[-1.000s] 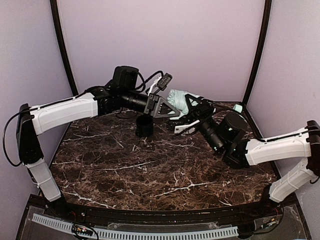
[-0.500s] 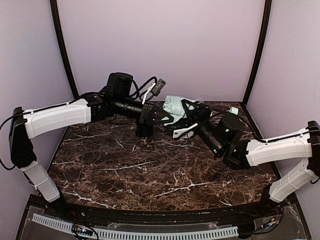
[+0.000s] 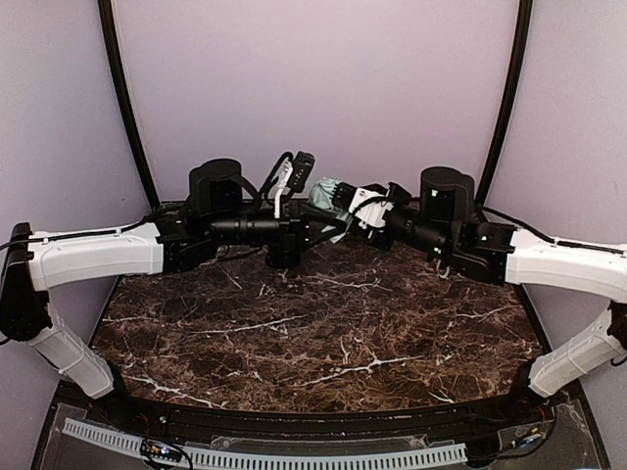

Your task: Put away the umbrella

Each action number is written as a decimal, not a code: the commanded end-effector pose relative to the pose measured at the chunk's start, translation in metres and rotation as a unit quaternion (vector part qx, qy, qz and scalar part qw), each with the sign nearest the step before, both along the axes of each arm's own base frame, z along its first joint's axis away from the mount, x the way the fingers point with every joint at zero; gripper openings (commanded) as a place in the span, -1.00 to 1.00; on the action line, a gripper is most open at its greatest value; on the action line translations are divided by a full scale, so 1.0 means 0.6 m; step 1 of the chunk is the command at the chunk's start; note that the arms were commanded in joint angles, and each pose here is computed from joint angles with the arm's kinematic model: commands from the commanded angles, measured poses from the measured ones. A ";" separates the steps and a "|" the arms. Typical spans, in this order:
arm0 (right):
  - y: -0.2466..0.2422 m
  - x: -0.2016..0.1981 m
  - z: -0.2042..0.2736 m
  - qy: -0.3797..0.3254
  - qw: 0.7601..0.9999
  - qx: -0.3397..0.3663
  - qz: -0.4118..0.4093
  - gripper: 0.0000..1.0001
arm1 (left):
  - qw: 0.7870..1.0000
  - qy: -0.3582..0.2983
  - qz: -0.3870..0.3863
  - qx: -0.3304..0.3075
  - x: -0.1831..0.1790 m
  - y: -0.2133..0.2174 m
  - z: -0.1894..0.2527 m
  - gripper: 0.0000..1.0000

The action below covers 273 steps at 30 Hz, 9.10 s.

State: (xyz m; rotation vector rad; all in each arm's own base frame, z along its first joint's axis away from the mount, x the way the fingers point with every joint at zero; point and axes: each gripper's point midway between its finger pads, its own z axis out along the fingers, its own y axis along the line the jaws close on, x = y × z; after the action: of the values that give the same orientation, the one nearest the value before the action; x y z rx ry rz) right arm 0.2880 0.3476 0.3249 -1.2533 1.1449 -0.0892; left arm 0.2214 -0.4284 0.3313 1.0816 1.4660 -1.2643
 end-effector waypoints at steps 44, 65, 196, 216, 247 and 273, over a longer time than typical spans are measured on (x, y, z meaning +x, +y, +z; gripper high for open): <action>-0.009 0.058 -0.450 0.576 0.810 0.068 -0.089 0.02 | 0.938 0.292 0.066 0.173 0.157 0.018 -0.479 -1.00; -0.056 0.011 -0.395 0.483 0.868 -0.049 -0.101 0.99 | 0.938 0.262 0.082 0.213 0.168 0.019 -0.493 -1.00; 0.051 -0.229 0.014 0.463 0.781 0.099 0.407 -1.00 | 0.969 0.074 0.231 -0.040 0.212 0.104 -0.183 -1.00; 0.036 -0.183 -0.017 0.465 0.814 0.105 0.331 -1.00 | 0.953 0.040 0.299 -0.017 0.197 0.169 -0.193 -0.34; 0.009 -0.095 -0.384 0.520 0.833 -0.110 0.153 0.49 | 0.970 -0.026 0.187 0.156 0.079 0.197 -0.308 0.44; 0.014 -0.140 -0.450 0.579 0.803 -0.138 0.026 -0.09 | 0.961 -0.045 0.147 0.232 0.055 0.145 -0.361 0.33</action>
State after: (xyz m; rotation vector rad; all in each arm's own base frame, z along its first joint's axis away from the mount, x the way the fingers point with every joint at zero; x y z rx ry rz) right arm 0.2097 0.3612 0.0890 -1.5948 2.1074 0.7975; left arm 0.2541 -0.3432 0.1132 1.1340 1.8231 -0.7030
